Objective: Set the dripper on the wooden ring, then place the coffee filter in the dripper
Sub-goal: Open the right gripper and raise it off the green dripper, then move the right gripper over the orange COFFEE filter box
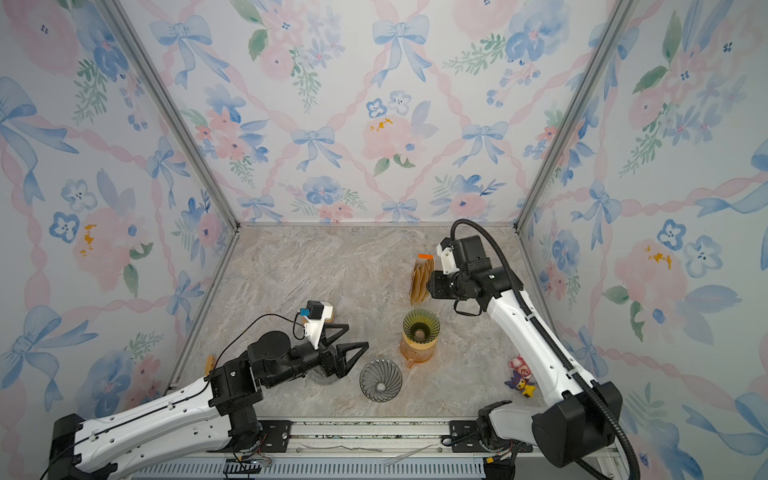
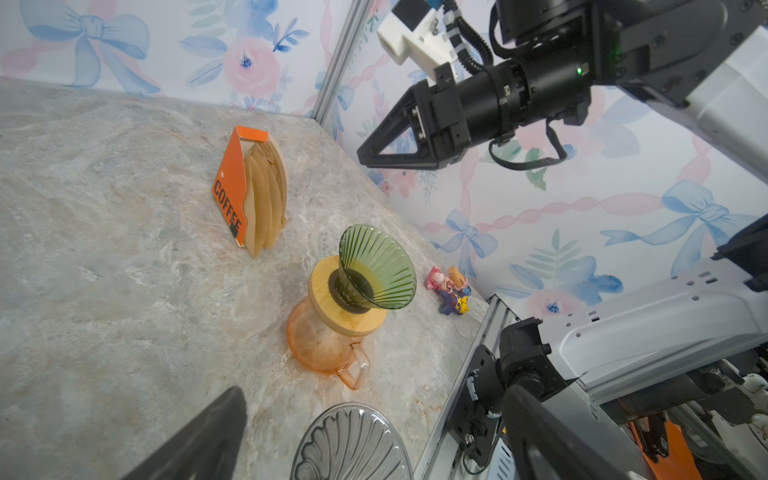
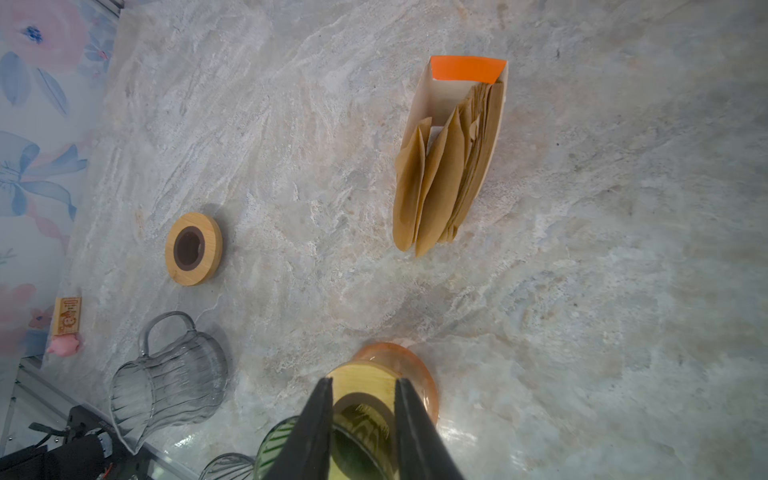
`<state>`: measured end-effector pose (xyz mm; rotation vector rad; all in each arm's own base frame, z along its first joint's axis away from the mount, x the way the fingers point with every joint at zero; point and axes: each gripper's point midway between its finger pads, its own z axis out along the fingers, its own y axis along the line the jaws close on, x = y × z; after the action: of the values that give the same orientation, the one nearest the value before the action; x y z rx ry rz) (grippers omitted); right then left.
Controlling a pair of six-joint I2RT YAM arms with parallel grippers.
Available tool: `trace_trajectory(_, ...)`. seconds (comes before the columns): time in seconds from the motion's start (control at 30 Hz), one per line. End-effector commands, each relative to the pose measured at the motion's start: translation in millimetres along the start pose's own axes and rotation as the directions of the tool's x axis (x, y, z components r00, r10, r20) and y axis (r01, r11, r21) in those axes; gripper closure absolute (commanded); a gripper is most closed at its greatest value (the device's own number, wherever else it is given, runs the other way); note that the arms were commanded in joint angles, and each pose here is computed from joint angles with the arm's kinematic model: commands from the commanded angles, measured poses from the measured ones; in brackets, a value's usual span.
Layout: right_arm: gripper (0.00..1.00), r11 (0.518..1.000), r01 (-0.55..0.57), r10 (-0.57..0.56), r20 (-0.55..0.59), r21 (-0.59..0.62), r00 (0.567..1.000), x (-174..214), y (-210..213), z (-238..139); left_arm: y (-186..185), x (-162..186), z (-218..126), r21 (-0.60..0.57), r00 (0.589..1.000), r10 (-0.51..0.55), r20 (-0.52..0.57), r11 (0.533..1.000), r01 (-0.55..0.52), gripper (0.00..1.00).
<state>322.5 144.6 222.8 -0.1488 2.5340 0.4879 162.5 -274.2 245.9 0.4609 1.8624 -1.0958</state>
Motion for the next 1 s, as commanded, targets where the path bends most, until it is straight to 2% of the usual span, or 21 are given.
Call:
trace_trajectory(0.0,0.74,0.996,0.067,-0.068,0.016,0.05,0.998,-19.8,-8.3,9.7,-1.3,3.6,1.9,0.034,1.0,0.002,0.011,0.999,-0.003,0.02)
trace_trajectory(0.43,0.78,0.994,0.08,-0.079,-0.017,0.075,0.997,-52.7,-15.3,69.7,-0.8,7.2,7.7,0.051,1.0,0.0,0.005,0.999,0.0,0.02)
trace_trajectory(0.7,0.79,0.991,0.089,-0.081,-0.075,0.104,0.994,-54.3,-28.1,109.0,-1.4,3.7,2.7,0.051,1.0,0.001,0.013,0.999,-0.001,0.02)
trace_trajectory(0.97,0.79,0.986,0.097,-0.082,-0.112,0.134,0.99,-50.7,-39.7,125.5,1.3,3.0,-3.7,0.046,1.0,-0.003,0.031,0.999,0.001,0.02)
